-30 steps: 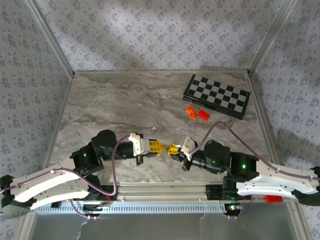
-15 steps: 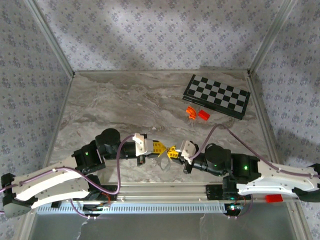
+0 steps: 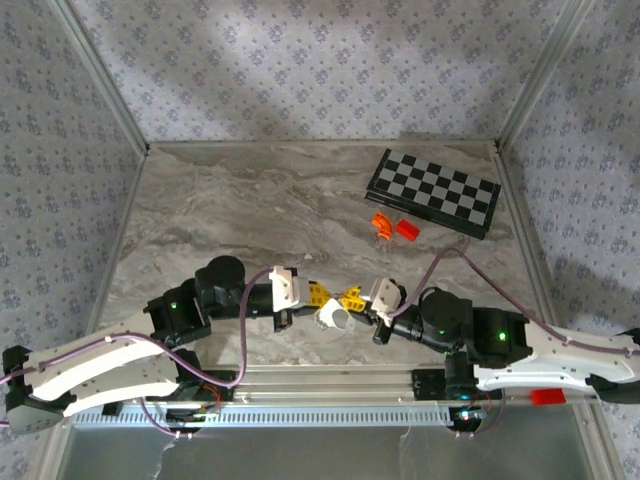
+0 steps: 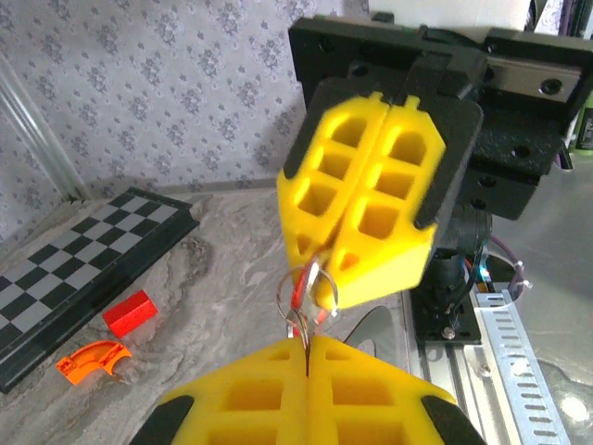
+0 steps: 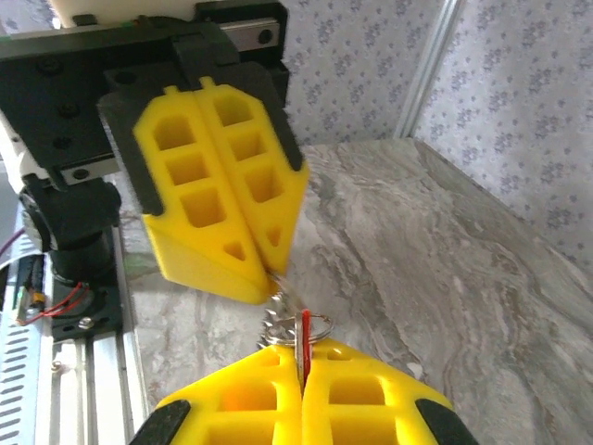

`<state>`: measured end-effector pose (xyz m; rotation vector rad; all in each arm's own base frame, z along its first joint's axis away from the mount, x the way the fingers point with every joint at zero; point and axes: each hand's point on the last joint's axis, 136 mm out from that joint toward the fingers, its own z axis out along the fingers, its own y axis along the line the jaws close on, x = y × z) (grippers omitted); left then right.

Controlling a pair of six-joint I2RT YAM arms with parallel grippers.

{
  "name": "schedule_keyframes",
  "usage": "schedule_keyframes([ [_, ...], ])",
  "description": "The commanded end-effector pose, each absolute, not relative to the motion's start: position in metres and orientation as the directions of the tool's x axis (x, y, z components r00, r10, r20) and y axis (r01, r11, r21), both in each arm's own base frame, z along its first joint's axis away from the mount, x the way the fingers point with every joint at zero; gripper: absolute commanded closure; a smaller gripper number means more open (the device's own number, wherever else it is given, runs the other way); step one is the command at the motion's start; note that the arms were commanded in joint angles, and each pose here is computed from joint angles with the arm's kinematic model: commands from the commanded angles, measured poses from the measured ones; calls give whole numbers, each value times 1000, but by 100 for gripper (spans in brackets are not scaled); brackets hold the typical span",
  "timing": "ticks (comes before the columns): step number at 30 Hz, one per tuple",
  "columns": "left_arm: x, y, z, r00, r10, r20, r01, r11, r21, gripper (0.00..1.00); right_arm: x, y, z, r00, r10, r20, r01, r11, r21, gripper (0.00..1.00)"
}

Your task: Put the keys on the keyring

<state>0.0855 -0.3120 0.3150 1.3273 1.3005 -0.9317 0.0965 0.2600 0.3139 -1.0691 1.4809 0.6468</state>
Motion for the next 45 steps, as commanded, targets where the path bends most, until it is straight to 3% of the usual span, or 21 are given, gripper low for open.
schedule_keyframes([
  [1, 83, -311, 327, 146, 193, -970, 983, 84, 165, 100, 108, 249, 333, 69, -254, -965, -841, 506, -193, 100],
  [15, 92, -321, 291, 118, 309, -944, 985, 82, 150, 100, 114, 255, 327, 80, -357, -931, -823, 503, -264, 100],
  [21, 102, -315, 286, 104, 312, -944, 976, 152, 158, 64, 115, 254, 321, 64, -389, -919, -827, 494, -267, 100],
  [28, 120, -299, 275, 43, 289, -956, 945, 299, 133, 39, 136, 255, 305, -37, -473, -880, -803, 538, -256, 100],
  [32, 135, -284, 272, 28, 292, -956, 903, 403, 150, 36, 154, 257, 295, -102, -491, -865, -778, 581, -238, 100],
  [35, 148, -274, 267, 11, 298, -955, 862, 481, 159, 25, 171, 258, 290, -161, -489, -857, -755, 620, -212, 100],
  [41, 153, -271, 264, -28, 217, -976, 844, 527, 94, 20, 208, 263, 282, -239, -446, -863, -719, 679, -151, 100],
  [42, 152, -272, 263, -29, 200, -979, 848, 524, 82, 11, 215, 265, 279, -254, -442, -861, -715, 685, -140, 100],
  [45, 153, -272, 261, -38, 189, -981, 845, 531, 70, 6, 236, 268, 272, -301, -435, -849, -696, 709, -116, 100],
])
